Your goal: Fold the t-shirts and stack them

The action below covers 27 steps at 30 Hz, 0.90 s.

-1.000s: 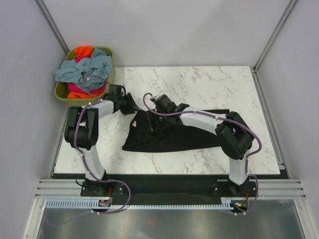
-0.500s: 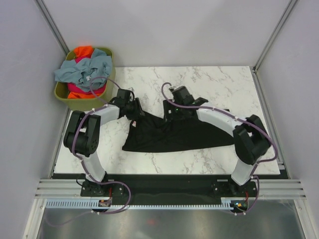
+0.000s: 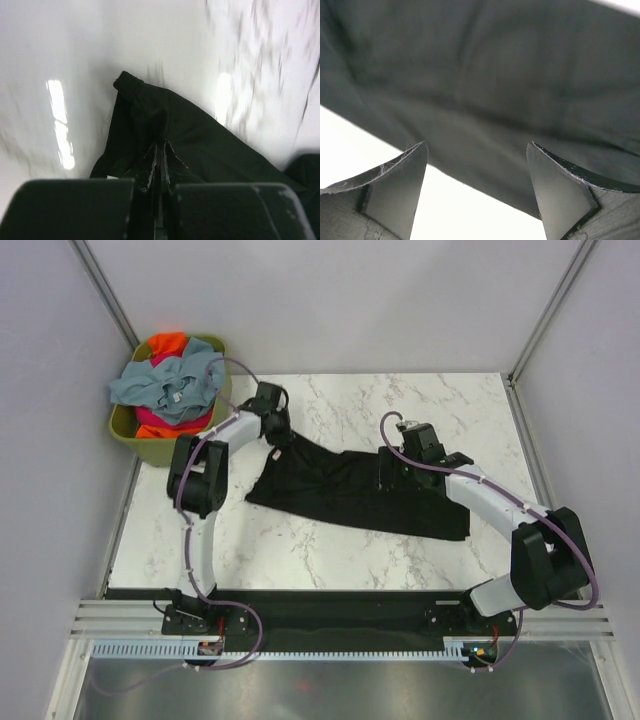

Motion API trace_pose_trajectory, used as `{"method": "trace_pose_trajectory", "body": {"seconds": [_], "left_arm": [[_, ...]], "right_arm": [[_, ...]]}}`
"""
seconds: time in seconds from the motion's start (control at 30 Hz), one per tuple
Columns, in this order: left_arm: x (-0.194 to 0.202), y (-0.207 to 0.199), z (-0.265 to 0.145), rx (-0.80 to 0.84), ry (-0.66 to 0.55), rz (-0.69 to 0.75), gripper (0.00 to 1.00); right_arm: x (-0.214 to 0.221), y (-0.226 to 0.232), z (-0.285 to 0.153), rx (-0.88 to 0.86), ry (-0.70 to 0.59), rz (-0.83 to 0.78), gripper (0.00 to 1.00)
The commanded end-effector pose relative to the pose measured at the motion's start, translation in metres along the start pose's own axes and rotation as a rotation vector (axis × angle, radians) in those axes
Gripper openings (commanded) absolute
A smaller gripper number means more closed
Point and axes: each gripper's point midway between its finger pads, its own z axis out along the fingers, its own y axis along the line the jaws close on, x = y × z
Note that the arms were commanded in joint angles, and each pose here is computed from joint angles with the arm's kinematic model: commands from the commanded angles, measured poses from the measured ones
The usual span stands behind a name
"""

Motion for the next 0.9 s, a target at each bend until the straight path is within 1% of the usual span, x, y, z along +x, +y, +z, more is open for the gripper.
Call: {"method": "trace_pose_trajectory", "body": {"seconds": [0.0, 0.03, 0.07, 0.1, 0.13, 0.17, 0.2, 0.23, 0.27, 0.3, 0.33, 0.4, 0.43, 0.5, 0.53, 0.57, 0.6, 0.67, 0.7, 0.77, 0.8, 0.87], "left_arm": [[-0.047, 0.030, 0.038, -0.108, -0.013, 0.063, 0.02], [-0.104, 0.007, 0.030, -0.064, -0.133, 0.076, 0.02], [-0.113, 0.002, 0.034, -0.050, -0.133, 0.102, 0.03], [-0.104, -0.001, 0.066, -0.001, -0.097, 0.110, 0.09], [-0.144, -0.027, 0.050, 0.072, -0.202, 0.130, 0.17], [-0.152, -0.037, 0.051, 0.117, -0.227, 0.135, 0.30], [-0.166, -0.060, 0.046, 0.232, -0.278, 0.152, 0.59], [-0.169, -0.073, 0.039, 0.292, -0.297, 0.163, 0.67], [-0.182, -0.087, 0.028, 0.344, -0.353, 0.178, 0.85], [-0.180, -0.092, 0.025, 0.350, -0.359, 0.186, 0.89], [-0.195, -0.108, -0.005, 0.378, -0.413, 0.208, 0.99], [-0.209, -0.117, -0.033, 0.386, -0.471, 0.226, 1.00], [-0.221, -0.126, -0.064, 0.396, -0.517, 0.236, 1.00], [-0.234, -0.130, -0.099, 0.391, -0.569, 0.237, 1.00], [-0.231, -0.128, -0.106, 0.381, -0.564, 0.233, 1.00], [-0.241, -0.136, -0.148, 0.393, -0.620, 0.239, 1.00], [-0.232, -0.128, -0.146, 0.361, -0.597, 0.222, 1.00], [-0.227, -0.125, -0.171, 0.345, -0.609, 0.198, 1.00], [-0.218, -0.119, -0.190, 0.325, -0.611, 0.183, 1.00], [-0.205, -0.110, -0.202, 0.301, -0.599, 0.137, 1.00], [-0.190, -0.102, -0.215, 0.287, -0.589, 0.119, 1.00], [-0.173, -0.097, -0.223, 0.287, -0.568, 0.084, 0.99]], "right_arm": [[0.031, -0.010, 0.008, 0.014, 0.070, 0.004, 0.88], [0.033, -0.009, 0.010, 0.012, 0.073, 0.015, 0.88], [0.034, -0.009, 0.011, 0.009, 0.077, 0.022, 0.88], [0.036, -0.006, 0.012, -0.008, 0.087, 0.027, 0.88], [0.036, -0.003, 0.013, -0.021, 0.086, 0.032, 0.88], [0.036, -0.001, 0.014, -0.030, 0.089, 0.037, 0.88], [0.038, 0.001, 0.014, -0.044, 0.095, 0.040, 0.88], [0.037, 0.002, 0.014, -0.051, 0.091, 0.042, 0.88], [0.037, 0.002, 0.013, -0.051, 0.086, 0.035, 0.88], [0.035, -0.001, 0.013, -0.034, 0.075, 0.028, 0.88], [0.033, -0.004, 0.013, -0.022, 0.065, 0.023, 0.88], [0.027, -0.012, 0.013, 0.024, 0.037, 0.012, 0.89], [0.024, -0.015, 0.014, 0.043, 0.029, 0.014, 0.89], [0.024, -0.025, 0.018, 0.097, 0.025, 0.022, 0.89], [0.024, -0.032, 0.020, 0.128, 0.023, 0.030, 0.89], [0.029, -0.036, 0.023, 0.149, 0.037, 0.037, 0.89], [0.034, -0.040, 0.024, 0.169, 0.047, 0.059, 0.89], [0.042, -0.047, 0.020, 0.203, 0.049, 0.084, 0.89], [0.052, -0.052, 0.019, 0.219, 0.062, 0.095, 0.89], [0.057, -0.053, 0.014, 0.218, 0.055, 0.121, 0.88], [0.068, -0.054, 0.013, 0.217, 0.072, 0.123, 0.88], [0.075, -0.052, 0.008, 0.215, 0.073, 0.126, 0.86]]}}
